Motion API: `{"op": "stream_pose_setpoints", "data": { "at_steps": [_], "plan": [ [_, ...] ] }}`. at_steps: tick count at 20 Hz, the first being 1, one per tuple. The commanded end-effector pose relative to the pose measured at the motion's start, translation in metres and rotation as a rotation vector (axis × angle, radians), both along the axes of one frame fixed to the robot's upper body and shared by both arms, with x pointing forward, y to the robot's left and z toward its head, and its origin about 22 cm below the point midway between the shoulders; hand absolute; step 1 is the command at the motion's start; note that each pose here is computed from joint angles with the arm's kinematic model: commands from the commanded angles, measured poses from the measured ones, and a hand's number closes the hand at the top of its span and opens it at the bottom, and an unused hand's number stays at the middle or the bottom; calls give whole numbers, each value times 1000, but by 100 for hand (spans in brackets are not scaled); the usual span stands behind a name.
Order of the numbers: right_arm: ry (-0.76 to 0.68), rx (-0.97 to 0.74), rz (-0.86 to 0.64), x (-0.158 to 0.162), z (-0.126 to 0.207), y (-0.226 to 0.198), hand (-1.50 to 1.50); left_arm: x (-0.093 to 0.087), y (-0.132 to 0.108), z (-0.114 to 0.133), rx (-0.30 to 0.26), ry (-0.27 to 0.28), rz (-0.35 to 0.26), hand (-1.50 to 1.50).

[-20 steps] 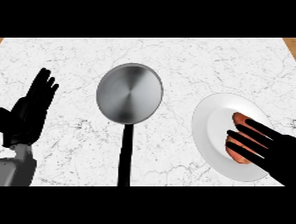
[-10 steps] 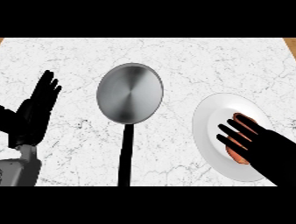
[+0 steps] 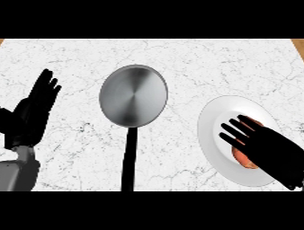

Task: Pick the squash from the plate and place it in the pan

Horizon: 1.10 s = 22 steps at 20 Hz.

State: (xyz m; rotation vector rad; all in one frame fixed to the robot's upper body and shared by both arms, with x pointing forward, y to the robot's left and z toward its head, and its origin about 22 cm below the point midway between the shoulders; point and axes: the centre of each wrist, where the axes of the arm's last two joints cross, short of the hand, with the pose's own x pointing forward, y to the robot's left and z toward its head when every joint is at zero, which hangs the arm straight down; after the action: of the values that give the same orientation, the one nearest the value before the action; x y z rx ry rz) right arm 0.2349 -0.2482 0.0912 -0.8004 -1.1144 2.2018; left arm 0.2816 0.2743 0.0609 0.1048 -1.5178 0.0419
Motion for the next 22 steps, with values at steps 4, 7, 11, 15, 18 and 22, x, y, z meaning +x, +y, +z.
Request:
{"op": "stream_pose_setpoints", "data": {
  "at_steps": [4, 7, 11, 15, 18, 22],
  "plan": [
    [6, -18, 3, 8, -4, 10, -150, -12, 7, -1, -10, 6, 6, 0],
    [23, 19, 6, 13, -25, 12, -150, -1, 3, -7, -13, 8, -3, 0],
    [31, 59, 5, 27, -45, 9, -150, 9, -3, 0, -10, -8, -4, 0],
    [57, 16, -14, 29, -51, 19, -150, -10, -1, 4, -4, -5, -9, 0],
    [72, 31, 81, 25, -77, 21, 150, 3, 4, 3, -7, 6, 0, 0],
    [78, 45, 112, 43, -79, 11, 150, 4, 22, 0, -21, -16, -12, 0]
  ]
}}
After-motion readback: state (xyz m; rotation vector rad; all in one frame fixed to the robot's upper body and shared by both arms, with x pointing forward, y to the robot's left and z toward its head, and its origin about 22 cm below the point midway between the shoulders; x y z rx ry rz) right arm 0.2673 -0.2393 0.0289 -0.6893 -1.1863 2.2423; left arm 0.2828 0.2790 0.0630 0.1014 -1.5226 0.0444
